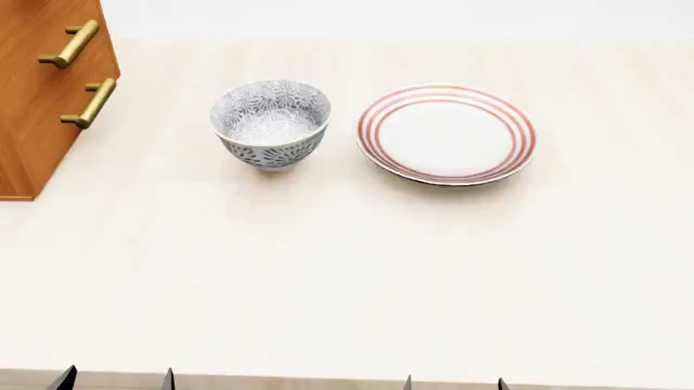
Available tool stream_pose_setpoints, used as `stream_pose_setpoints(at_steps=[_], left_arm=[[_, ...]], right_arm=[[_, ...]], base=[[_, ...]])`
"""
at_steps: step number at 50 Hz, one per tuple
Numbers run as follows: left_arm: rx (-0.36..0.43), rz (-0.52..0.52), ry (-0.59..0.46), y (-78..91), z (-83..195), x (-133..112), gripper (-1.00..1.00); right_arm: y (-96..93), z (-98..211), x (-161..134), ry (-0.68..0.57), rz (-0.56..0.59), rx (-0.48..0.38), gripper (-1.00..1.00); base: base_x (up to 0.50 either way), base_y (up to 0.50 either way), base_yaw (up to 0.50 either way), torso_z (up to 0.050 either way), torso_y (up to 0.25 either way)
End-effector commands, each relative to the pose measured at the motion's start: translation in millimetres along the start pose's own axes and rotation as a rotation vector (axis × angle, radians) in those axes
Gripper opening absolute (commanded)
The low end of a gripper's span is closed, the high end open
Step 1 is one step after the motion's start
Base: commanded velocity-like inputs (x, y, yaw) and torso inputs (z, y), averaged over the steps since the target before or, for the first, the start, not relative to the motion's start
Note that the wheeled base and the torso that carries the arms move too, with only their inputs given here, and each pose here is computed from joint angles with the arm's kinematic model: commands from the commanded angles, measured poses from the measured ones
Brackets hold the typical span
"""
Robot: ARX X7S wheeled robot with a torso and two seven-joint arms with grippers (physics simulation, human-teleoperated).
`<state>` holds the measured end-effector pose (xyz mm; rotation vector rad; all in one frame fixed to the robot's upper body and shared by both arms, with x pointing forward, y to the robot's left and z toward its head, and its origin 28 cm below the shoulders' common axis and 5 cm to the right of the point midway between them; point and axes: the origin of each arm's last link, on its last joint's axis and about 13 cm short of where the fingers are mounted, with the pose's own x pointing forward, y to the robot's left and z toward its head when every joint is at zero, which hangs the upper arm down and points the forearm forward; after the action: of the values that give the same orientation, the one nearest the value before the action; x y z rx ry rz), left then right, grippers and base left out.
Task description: Open the top drawer of the cabinet.
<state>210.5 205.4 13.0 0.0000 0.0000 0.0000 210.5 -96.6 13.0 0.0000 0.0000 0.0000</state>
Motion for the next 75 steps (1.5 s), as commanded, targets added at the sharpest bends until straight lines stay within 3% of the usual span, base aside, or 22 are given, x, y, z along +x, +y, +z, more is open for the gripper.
stream_pose_setpoints(at_steps=[1, 50, 75], left_arm=[[0.001, 0.001, 0.005, 0.3, -0.9, -0.3, 1.0], [-0.005, 0.012, 0.061, -0.6, -5.5, 0.4, 1.0], [-0.009, 0.015, 0.056, -0.2, -2.4, -0.1, 1.0]], right_arm=[[0.5, 0.7, -0.5, 0.0, -0.001, -0.001, 1.0], [0.8, 2.3, -1.8, 0.013, -0.002, 0.004, 1.0], [0.9, 3.2, -1.7, 0.019, -0.006, 0.007, 1.0]], base=[[0.0, 0.0, 0.0, 0.0, 0.0], [0.0, 0.0, 0.0, 0.0, 0.0], [0.0, 0.0, 0.0, 0.05, 0.0]])
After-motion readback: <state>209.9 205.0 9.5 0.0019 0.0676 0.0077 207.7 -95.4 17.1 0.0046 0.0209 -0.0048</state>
